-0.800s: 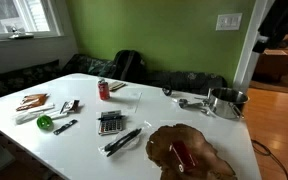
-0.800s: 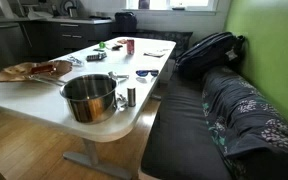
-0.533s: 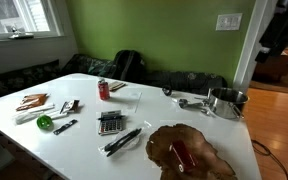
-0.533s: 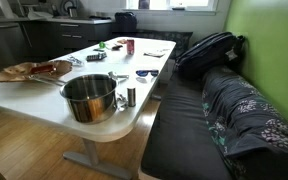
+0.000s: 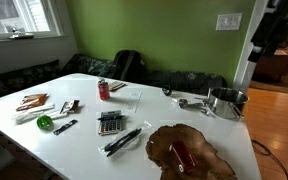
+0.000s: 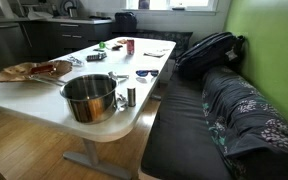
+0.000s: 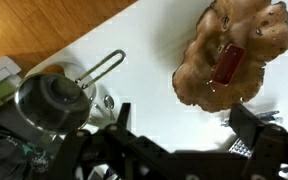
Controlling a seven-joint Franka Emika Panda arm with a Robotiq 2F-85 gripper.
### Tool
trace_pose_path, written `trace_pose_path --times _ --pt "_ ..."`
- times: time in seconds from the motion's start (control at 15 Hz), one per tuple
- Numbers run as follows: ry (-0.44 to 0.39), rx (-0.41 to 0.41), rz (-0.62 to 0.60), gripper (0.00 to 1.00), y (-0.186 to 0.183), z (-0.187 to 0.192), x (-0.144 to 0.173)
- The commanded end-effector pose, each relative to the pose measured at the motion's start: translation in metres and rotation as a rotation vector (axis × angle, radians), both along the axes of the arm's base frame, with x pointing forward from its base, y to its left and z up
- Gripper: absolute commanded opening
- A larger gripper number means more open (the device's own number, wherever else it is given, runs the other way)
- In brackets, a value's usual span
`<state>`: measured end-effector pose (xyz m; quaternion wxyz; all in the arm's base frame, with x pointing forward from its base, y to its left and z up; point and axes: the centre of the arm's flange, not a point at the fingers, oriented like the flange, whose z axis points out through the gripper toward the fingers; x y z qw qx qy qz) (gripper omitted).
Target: Put the red object in the pot
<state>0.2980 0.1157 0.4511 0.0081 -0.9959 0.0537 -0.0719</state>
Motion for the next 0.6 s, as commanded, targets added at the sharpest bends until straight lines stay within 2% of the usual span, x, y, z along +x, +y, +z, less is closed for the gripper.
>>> trace_pose_path --times 0.0,0.13,0.2,0.27,0.4,0.53 --pt "0.186 0.007 0.039 1.00 0.027 -0.042 0.070" --pt "0.271 -0.045 0.017 1.00 0.039 -0.064 0.086" --pt "0.300 -0.026 0.029 1.00 0.041 -0.069 0.089" --pt "0.205 -0.026 0.031 1.00 0.022 -0.055 0.041" --pt "0.233 -0.023 0.037 1.00 0.025 -0.064 0.050" --pt "0.224 -0.018 0.033 1.00 0.023 -0.060 0.051"
